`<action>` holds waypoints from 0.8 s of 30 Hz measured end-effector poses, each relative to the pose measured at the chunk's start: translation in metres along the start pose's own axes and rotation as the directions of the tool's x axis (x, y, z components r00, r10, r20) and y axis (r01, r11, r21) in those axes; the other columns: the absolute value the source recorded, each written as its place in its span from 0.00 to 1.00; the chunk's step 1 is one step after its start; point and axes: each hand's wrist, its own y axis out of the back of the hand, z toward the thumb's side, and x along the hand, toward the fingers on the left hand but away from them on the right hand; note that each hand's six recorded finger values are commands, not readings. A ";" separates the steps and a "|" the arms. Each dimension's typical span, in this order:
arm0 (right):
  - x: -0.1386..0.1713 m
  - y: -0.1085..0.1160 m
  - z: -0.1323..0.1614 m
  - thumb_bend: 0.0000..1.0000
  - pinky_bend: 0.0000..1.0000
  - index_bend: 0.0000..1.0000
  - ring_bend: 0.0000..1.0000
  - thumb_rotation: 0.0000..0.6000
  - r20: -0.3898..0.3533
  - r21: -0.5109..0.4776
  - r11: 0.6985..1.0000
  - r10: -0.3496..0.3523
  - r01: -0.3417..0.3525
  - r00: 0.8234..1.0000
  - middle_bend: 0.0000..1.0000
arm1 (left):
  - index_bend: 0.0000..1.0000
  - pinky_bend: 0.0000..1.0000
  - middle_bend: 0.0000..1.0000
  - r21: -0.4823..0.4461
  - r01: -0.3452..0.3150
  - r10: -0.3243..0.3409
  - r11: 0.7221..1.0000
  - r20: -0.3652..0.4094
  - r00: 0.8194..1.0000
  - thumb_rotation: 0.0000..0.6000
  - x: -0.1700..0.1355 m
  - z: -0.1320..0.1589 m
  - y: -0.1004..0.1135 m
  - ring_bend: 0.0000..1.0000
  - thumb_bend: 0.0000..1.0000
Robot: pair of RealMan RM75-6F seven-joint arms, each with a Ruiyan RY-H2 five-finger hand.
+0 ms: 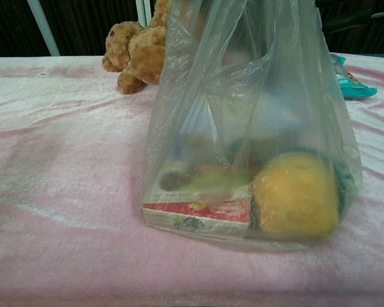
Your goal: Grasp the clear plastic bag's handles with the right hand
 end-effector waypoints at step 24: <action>-0.010 -0.003 0.005 0.12 0.23 0.16 0.20 1.00 -0.009 0.005 1.000 0.008 -0.008 1.000 0.19 | 0.00 0.00 0.00 -0.004 -0.003 0.003 1.000 -0.001 1.000 1.00 -0.001 0.000 0.001 0.00 0.00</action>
